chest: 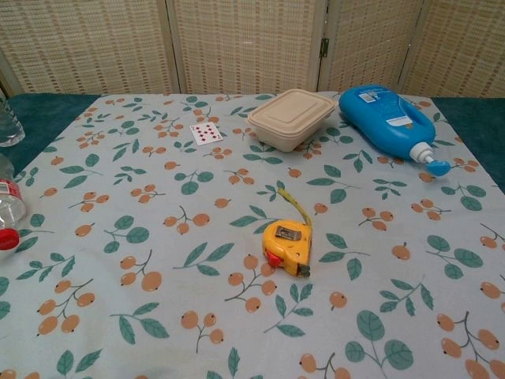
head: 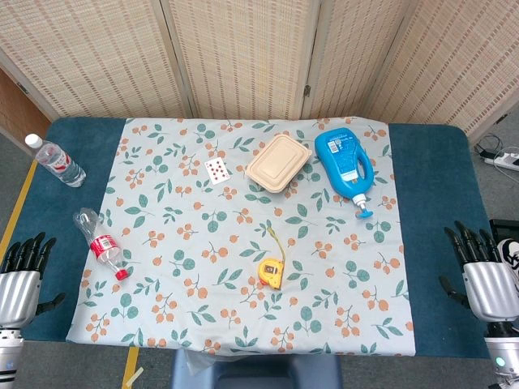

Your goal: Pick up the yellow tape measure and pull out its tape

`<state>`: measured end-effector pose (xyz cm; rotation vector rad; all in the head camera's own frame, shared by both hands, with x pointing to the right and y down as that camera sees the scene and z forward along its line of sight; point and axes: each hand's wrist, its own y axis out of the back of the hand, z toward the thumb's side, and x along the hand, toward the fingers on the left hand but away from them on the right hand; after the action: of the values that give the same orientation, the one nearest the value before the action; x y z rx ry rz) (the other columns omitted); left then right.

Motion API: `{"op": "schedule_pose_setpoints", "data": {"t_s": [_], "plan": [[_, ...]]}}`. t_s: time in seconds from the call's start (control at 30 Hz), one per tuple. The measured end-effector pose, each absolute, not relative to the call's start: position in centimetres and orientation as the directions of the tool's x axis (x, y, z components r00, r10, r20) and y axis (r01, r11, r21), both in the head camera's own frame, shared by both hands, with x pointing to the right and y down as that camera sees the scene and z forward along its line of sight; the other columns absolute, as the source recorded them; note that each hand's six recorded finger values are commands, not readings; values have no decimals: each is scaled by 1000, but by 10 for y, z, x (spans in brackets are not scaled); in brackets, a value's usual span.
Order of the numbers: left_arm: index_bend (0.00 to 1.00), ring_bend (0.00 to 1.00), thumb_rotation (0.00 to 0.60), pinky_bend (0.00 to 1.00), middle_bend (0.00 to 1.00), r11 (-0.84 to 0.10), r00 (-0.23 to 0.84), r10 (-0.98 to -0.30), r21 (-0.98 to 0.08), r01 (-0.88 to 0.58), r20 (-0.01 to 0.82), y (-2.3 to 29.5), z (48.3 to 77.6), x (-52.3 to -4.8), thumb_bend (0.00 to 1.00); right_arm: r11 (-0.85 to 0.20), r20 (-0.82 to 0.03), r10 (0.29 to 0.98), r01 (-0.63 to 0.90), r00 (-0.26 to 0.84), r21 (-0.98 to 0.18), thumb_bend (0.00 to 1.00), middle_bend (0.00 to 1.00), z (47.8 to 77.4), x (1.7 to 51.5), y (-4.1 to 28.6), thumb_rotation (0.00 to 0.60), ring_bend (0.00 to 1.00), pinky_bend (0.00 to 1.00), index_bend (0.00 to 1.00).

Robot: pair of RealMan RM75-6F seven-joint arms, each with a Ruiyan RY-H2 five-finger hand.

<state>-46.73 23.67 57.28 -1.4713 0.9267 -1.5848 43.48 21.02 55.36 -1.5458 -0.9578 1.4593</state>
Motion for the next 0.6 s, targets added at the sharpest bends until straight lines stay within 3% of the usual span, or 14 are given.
{"op": "schedule_pose_setpoints", "data": {"t_s": [0.6], "plan": [[16, 0, 600, 0, 0, -429, -32, -903, -901, 60, 428, 236, 571, -467, 145, -426, -421, 902, 35, 97, -904, 343, 60, 555, 424, 211, 600, 99, 0, 0]]}}
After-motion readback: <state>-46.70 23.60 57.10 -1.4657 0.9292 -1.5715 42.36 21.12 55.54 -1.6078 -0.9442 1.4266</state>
